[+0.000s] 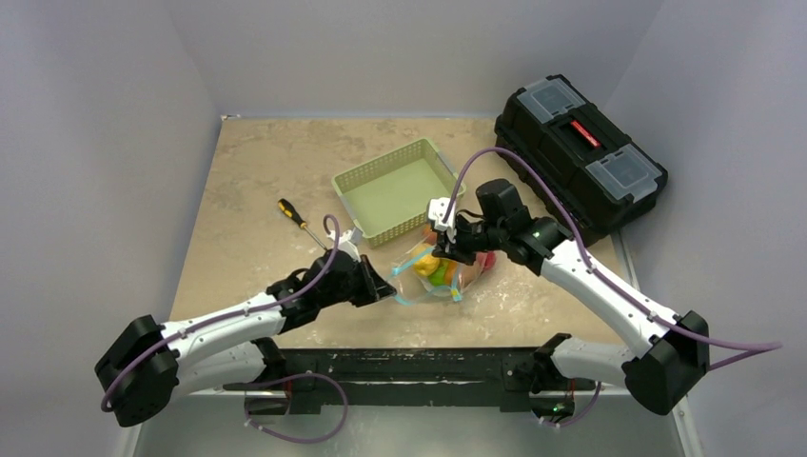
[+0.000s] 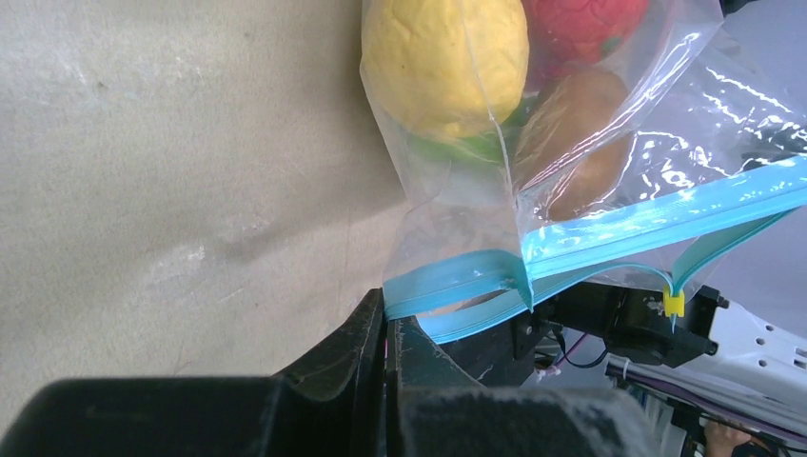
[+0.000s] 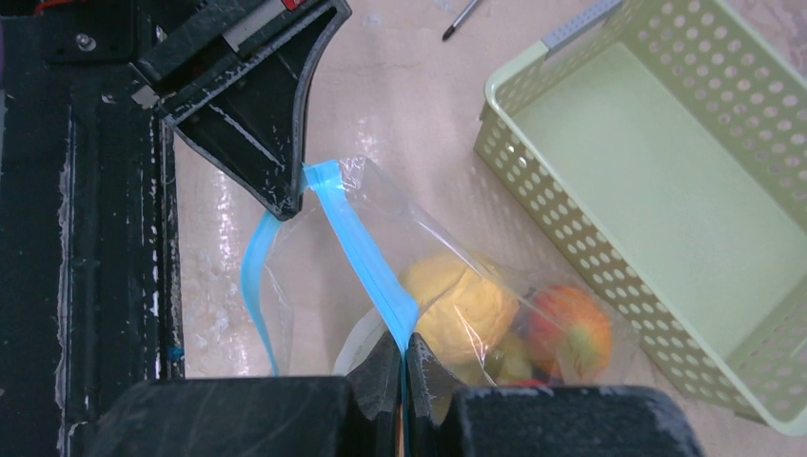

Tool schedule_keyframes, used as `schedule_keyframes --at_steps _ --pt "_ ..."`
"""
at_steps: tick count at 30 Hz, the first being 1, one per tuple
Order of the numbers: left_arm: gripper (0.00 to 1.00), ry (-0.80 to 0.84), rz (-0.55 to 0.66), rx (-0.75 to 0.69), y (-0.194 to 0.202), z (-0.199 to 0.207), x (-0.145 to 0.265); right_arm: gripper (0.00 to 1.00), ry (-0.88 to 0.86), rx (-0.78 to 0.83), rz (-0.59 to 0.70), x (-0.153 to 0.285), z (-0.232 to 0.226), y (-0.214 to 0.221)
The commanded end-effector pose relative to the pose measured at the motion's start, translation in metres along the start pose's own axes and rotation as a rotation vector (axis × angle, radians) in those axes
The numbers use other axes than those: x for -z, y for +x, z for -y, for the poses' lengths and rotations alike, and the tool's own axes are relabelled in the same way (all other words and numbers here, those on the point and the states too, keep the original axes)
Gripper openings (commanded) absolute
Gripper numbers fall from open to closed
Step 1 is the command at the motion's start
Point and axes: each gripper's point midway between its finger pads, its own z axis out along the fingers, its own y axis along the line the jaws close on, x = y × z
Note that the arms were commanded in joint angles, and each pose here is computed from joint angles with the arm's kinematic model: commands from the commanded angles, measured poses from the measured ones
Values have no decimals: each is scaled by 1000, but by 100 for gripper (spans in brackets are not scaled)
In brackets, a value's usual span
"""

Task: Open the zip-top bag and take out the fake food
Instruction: Open the zipper of the food storage bag at the center of the board, then pick up the fake vegetable from the zipper food storage bag.

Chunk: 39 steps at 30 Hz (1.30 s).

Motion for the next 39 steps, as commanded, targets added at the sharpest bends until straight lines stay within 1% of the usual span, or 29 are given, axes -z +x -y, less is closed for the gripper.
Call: schedule_keyframes --at_steps 1,4,5,8,10,13,14,15,18,22,24,26,30,33,36,39 --pt "0 -100 -8 -40 2 -30 9 0 -29 55 109 6 -5 -33" --pt "0 -52 -22 -72 2 -18 19 0 -51 37 93 -7 -10 -17" --pt "3 -47 -27 -82 2 -16 23 0 -44 28 89 -10 -9 -13" --pt "21 -18 -28 -114 1 -8 40 0 -42 11 99 -16 -9 -9" --pt "35 25 -37 -145 4 -1 53 0 -37 13 101 -18 -8 -7" --pt "59 147 -77 -220 15 14 71 0 -25 15 103 -18 -7 -7" --pt "66 186 -87 -243 17 19 77 0 -24 14 107 -18 -7 -6" --pt "68 234 -93 -268 20 25 83 0 -22 15 110 -18 -7 -6" --pt "71 382 -82 -341 23 48 100 0 -20 14 111 -18 -8 -4" --pt "72 599 14 -392 14 85 115 0 -20 17 118 -16 -8 -7" --pt "73 681 72 -413 6 104 119 0 -21 15 118 -16 -8 -6" --pt "73 696 82 -436 4 112 115 0 -24 11 124 -14 -8 -6" --pt "75 621 105 -498 1 120 93 0 -28 3 131 -12 -7 -5" --pt "78 605 143 -539 0 130 85 0 -22 -1 132 -11 -5 -4" --pt "85 574 177 -484 -4 125 73 0 -22 -1 134 -10 -5 -4" --pt "92 566 212 -398 -4 109 61 0 -23 -6 131 -11 -5 -2"
